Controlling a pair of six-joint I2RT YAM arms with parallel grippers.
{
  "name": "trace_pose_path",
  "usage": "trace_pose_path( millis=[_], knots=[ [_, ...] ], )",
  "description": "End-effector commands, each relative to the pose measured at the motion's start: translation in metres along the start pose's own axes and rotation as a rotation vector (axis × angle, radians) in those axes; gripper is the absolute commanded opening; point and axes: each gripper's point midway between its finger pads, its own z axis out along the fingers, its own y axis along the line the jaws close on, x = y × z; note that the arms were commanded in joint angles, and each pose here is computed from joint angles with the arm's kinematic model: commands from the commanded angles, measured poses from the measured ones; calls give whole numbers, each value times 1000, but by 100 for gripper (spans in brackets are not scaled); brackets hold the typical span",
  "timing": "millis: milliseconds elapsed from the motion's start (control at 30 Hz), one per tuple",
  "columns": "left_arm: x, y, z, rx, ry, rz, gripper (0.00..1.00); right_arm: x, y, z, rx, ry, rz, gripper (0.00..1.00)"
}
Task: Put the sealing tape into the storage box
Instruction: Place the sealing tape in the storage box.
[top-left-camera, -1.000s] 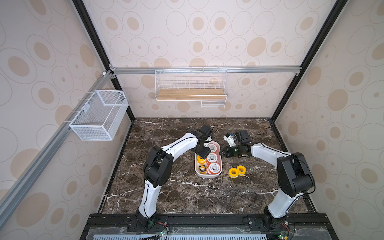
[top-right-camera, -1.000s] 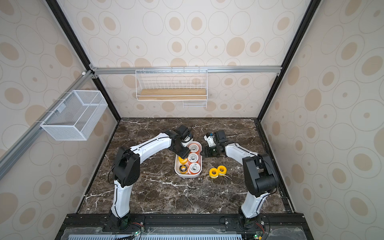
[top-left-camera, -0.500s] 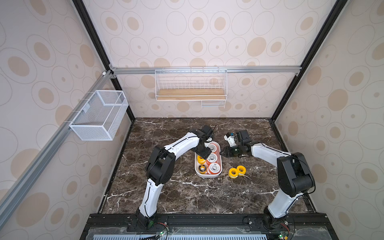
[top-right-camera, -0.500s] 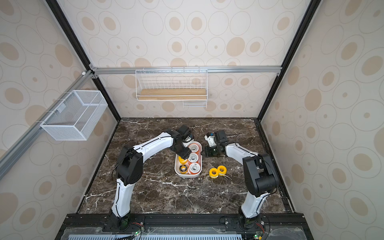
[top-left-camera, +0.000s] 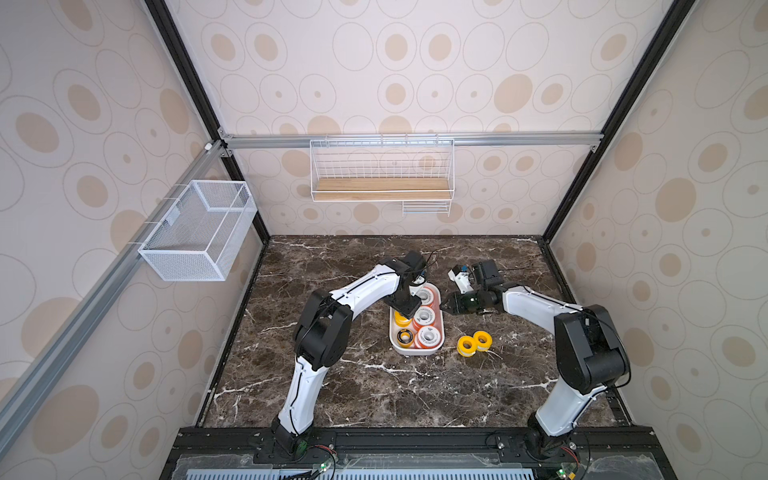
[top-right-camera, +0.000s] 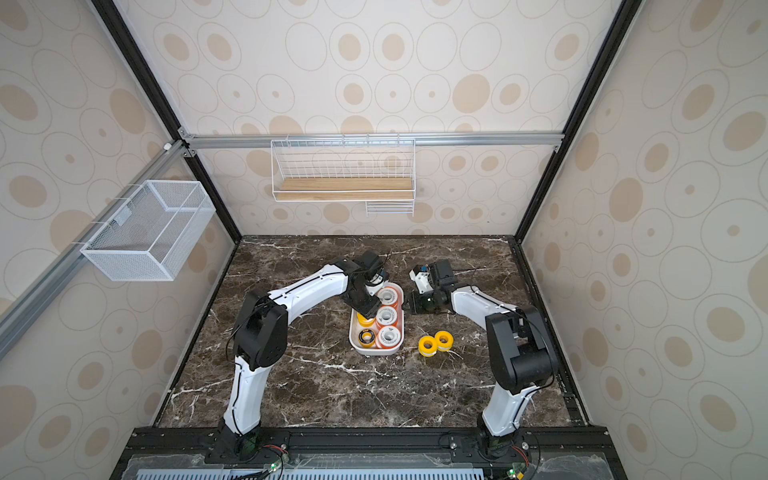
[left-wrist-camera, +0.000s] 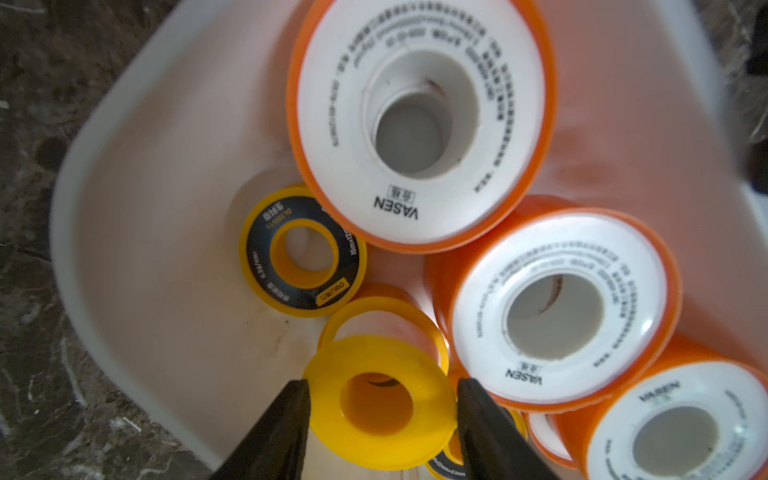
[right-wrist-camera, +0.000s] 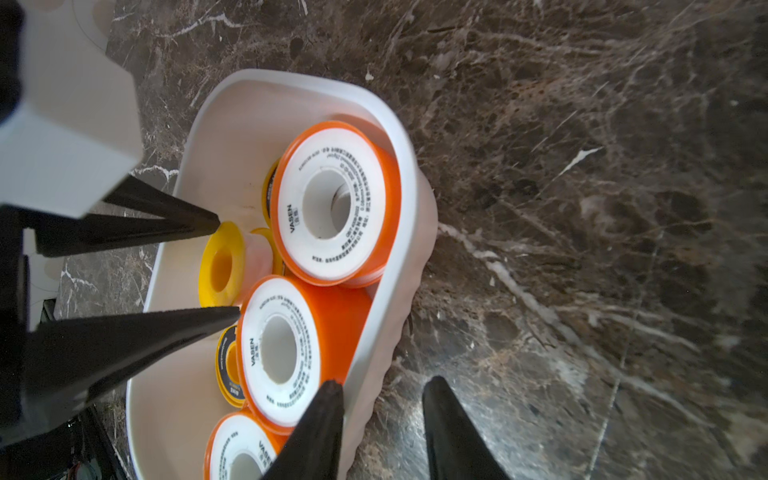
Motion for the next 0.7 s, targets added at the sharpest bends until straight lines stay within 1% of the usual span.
trace_pose_path(
  millis=[0, 67, 133, 233, 467, 667],
  knots=[
    [5, 2, 0, -8, 28, 2, 57, 10, -8, 1, 23, 29, 9, 37],
    [5, 2, -4, -12, 22, 3, 56, 10, -7, 1, 21, 28, 7, 37],
    [5, 3, -8, -18, 17, 4, 60, 10, -8, 1, 21, 30, 8, 37],
    [5, 4, -16, -26, 5, 3, 64, 9, -7, -1, 19, 25, 3, 38],
    [0, 5, -55, -35, -95, -21, 65, 3, 0, -13, 18, -27, -42, 41],
    [4, 14, -82, -63, -162, -68, 64, 0, 14, -20, -43, -53, -90, 42]
  ],
)
